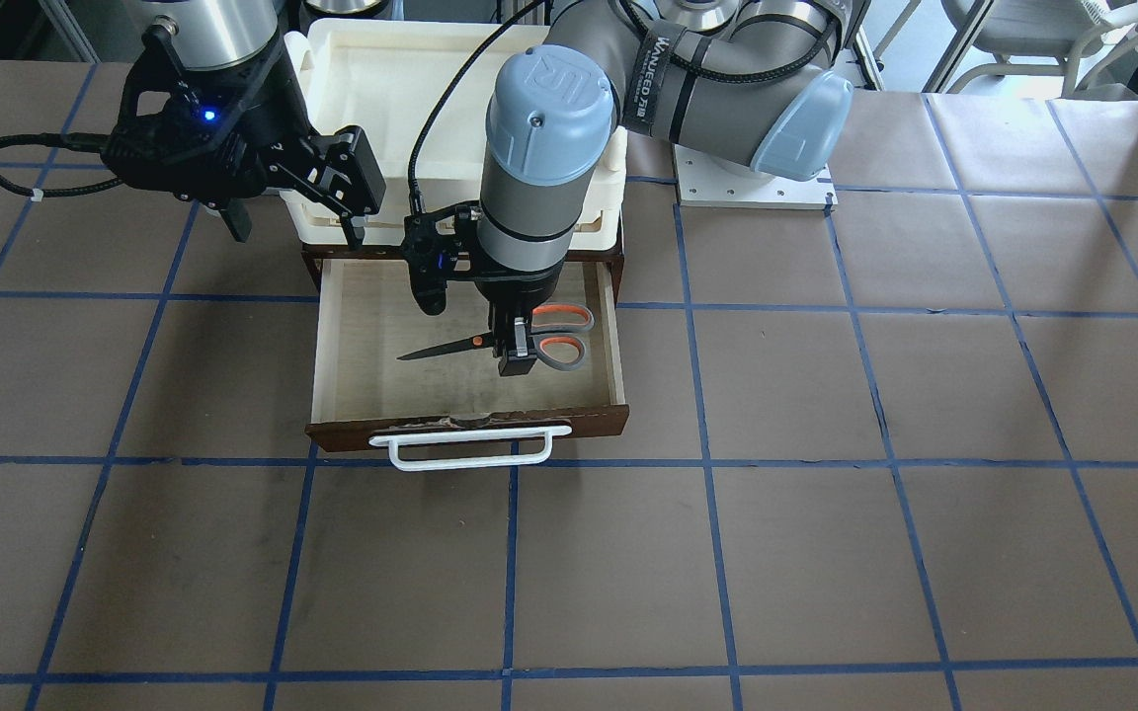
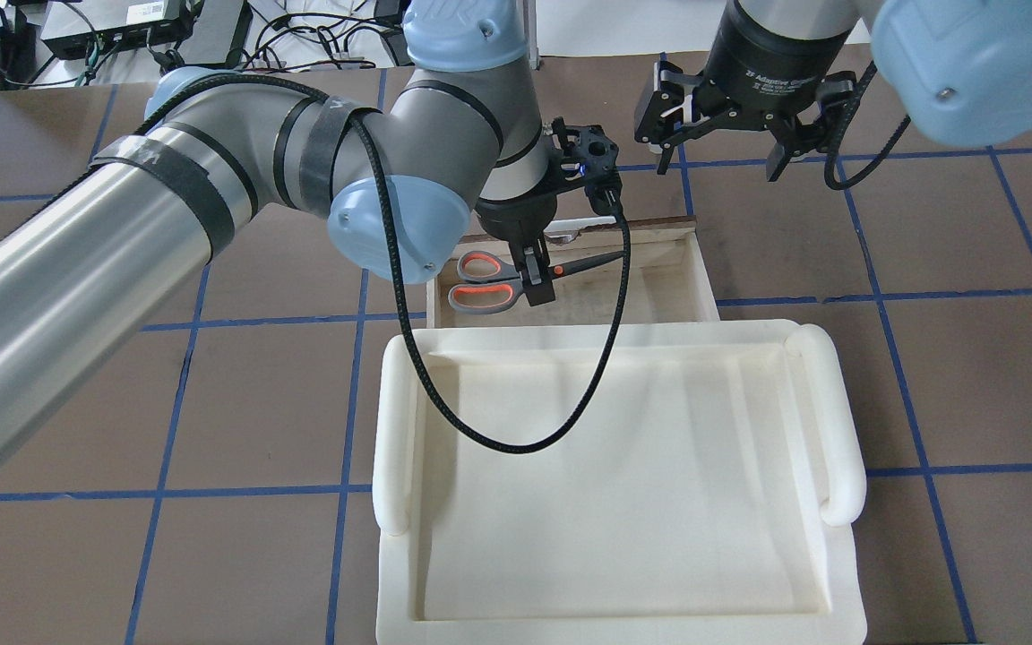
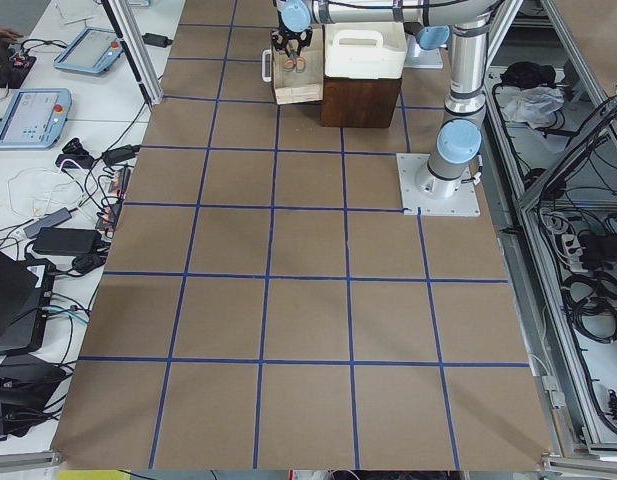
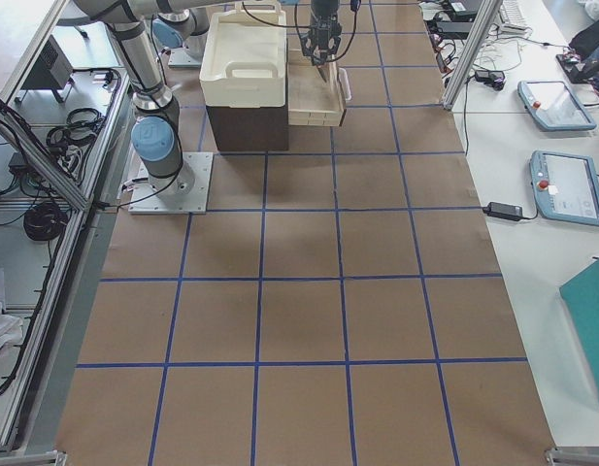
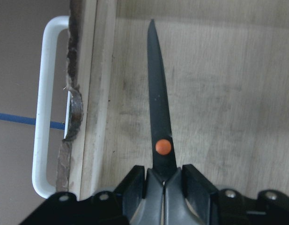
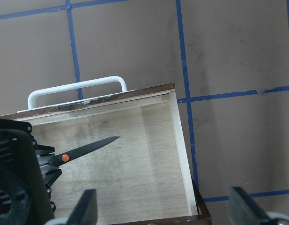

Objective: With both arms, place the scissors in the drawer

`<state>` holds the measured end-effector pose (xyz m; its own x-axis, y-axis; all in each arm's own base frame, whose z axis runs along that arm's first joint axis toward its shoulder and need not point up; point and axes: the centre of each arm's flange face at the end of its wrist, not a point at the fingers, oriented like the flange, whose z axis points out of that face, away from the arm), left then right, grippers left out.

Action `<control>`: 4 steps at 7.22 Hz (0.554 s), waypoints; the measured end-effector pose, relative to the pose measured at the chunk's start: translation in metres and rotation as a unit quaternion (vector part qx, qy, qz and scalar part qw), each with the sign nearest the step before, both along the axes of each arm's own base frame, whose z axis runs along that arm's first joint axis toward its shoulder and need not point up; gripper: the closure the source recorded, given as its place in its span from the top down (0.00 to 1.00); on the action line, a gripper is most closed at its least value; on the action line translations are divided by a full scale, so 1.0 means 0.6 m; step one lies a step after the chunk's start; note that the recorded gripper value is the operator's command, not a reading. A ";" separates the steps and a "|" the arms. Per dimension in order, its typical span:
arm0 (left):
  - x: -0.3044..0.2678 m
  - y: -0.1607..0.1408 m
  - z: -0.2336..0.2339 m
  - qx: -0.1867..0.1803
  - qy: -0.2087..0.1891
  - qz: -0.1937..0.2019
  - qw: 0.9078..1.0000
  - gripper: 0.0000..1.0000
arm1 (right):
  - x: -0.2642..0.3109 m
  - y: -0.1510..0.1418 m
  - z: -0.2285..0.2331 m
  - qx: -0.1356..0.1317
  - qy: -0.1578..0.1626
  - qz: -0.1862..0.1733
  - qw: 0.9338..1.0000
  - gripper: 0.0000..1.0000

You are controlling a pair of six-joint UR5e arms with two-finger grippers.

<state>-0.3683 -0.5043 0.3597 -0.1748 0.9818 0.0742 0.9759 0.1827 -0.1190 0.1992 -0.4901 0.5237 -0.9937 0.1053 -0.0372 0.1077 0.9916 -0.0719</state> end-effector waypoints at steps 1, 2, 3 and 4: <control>-0.003 0.001 -0.005 0.002 -0.001 -0.002 1.000 0.04 | 0.000 0.000 -0.001 0.001 0.000 0.000 1.000 1.00; -0.010 0.003 -0.014 0.007 -0.003 -0.005 1.000 0.04 | 0.001 -0.001 -0.002 0.002 0.000 0.000 1.000 1.00; -0.019 0.007 -0.026 0.011 -0.005 -0.009 1.000 0.04 | 0.001 -0.001 -0.003 0.003 -0.001 0.001 1.000 1.00; -0.024 0.008 -0.034 0.015 -0.007 -0.013 1.000 0.04 | 0.001 -0.001 -0.003 0.003 0.000 0.001 1.000 1.00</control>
